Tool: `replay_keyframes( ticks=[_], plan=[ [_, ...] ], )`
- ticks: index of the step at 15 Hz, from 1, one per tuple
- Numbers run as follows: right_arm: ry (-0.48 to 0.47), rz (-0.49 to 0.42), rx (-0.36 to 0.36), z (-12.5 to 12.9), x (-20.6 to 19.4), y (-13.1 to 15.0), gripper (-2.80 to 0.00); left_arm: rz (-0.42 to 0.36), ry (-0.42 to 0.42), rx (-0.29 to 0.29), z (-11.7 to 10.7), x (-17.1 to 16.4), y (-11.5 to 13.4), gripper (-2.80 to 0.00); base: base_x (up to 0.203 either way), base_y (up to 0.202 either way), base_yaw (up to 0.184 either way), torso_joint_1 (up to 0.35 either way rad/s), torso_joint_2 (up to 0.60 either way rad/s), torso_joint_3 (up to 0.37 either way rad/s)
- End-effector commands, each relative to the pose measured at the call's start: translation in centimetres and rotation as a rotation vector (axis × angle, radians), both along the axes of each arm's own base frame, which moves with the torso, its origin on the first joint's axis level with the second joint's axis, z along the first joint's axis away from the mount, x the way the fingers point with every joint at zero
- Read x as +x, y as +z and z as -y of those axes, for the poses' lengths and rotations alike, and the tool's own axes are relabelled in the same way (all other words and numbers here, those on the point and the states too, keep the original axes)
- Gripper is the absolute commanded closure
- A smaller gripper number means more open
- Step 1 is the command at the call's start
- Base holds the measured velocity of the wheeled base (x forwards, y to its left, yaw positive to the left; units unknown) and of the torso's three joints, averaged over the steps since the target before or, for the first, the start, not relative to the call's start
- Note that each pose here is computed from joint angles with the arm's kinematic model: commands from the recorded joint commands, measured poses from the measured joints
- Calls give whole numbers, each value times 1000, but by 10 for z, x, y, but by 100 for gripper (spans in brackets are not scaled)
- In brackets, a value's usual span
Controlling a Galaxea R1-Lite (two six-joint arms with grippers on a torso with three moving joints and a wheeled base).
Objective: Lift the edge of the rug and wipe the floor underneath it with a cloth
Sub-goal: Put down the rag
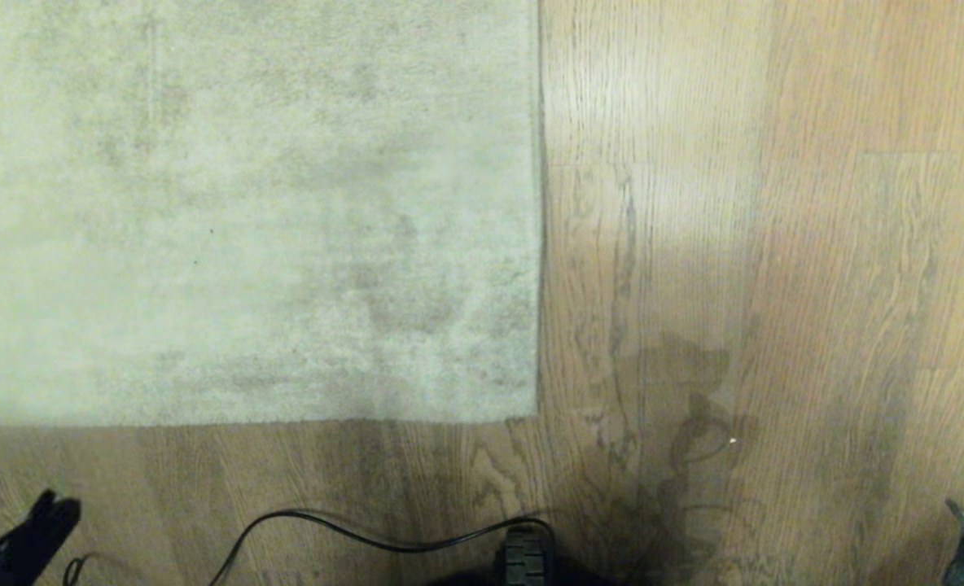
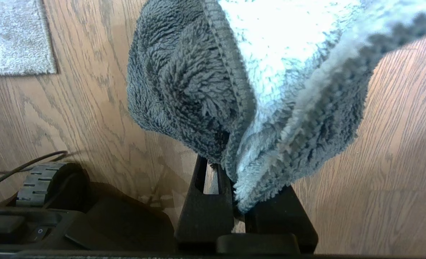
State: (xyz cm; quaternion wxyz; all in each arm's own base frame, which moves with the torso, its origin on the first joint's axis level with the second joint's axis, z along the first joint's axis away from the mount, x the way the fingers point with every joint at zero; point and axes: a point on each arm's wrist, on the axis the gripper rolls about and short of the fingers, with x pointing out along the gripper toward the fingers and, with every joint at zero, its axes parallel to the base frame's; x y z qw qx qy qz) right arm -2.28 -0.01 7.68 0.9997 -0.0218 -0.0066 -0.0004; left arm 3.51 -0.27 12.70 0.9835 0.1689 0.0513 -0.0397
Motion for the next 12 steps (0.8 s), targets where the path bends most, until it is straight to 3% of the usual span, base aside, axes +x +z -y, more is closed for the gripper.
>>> replay_keyframes(
  ticks=[1, 2, 4, 6, 12],
  plan=[
    [1, -1, -1, 0, 0, 0, 0, 78, 59, -35, -4, -41, -27, 0, 0, 0, 0, 0, 0, 0],
    [1, -1, 1, 0, 0, 0, 0, 52, 79, -58, -4, -46, -36, 0, 0, 0, 0, 0, 0, 0],
    [1, 1, -1, 0, 0, 0, 0, 87, 94, -133, -3, -54, -43, 0, 0, 0, 0, 0, 0, 0],
    [-1, -1, 3, 0, 0, 0, 0, 121, 55, -262, -2, -58, -49, 0, 0, 0, 0, 0, 0, 0],
    [-1, -1, 5, 0, 0, 0, 0, 95, 57, -314, -2, -58, -52, 0, 0, 0, 0, 0, 0, 0]
  ],
)
